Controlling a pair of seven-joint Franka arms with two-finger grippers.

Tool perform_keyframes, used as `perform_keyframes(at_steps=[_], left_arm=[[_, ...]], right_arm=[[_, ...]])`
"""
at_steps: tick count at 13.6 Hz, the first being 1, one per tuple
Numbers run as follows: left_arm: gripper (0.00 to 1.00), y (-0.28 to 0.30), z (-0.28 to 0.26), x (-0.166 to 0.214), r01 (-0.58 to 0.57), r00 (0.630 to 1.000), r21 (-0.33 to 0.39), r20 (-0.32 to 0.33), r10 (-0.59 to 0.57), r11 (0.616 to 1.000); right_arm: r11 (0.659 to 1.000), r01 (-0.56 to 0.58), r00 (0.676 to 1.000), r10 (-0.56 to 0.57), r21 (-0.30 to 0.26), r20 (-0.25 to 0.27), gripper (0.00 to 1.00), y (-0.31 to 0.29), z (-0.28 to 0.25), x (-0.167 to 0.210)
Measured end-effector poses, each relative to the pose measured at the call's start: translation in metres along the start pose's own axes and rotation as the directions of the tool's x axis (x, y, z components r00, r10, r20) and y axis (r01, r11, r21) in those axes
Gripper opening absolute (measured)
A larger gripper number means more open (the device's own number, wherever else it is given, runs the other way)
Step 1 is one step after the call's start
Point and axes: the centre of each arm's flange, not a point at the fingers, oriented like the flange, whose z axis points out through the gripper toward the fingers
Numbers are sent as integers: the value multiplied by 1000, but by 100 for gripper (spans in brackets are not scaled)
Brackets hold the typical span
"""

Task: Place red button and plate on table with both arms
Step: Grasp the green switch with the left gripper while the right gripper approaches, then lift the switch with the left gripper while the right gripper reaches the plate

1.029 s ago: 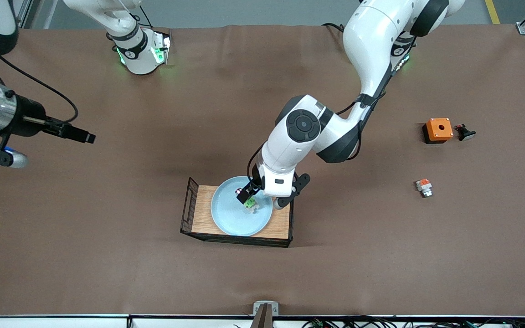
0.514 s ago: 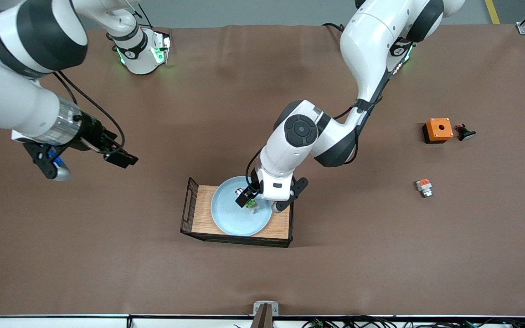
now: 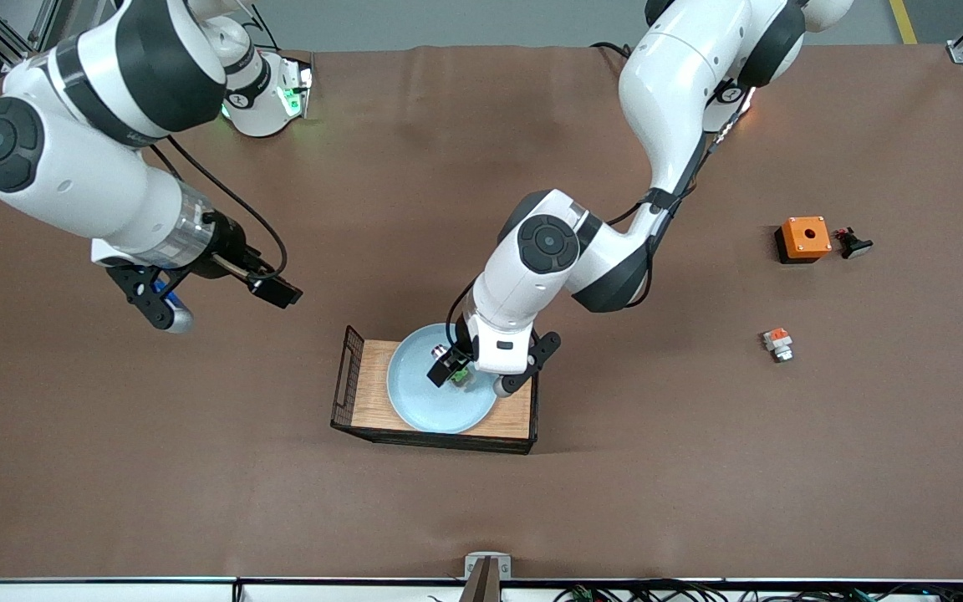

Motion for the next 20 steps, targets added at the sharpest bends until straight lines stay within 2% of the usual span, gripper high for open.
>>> perform_keyframes(at_steps=[5,10,11,12,13,15,16,20], left_arm=[[94,0,7,-5,-16,1000,6,-23,16,1000],[91,-2,15,-5,-17,1000,9,-25,17,1000],[83,-1,15,-5,-17,1000,8,-26,17,1000],[82,-1,14,-4,-17,1000,7,-26,17,1000],[75,-1,14,-4,-17,999,5,-27,17,1000],[52,0,13,-4,-17,999,4,-27,18,1000],[44,1,12,-4,-19,999,1,-28,19,1000],[44,1,12,-4,-19,999,1,-29,19,1000]], right_arm=[[979,-191,981,193,66,-22,100,-20,19,-16],[946,-284,956,292,155,-34,100,-36,77,-40],[934,-311,946,321,178,-32,100,-38,89,-47],[922,-333,938,345,197,-30,100,-40,99,-52],[915,-346,933,360,208,-29,100,-40,107,-55],[912,-356,929,369,204,-30,100,-36,115,-53],[912,-359,928,372,199,-31,100,-35,118,-52],[914,-362,927,374,183,-32,100,-31,126,-52]])
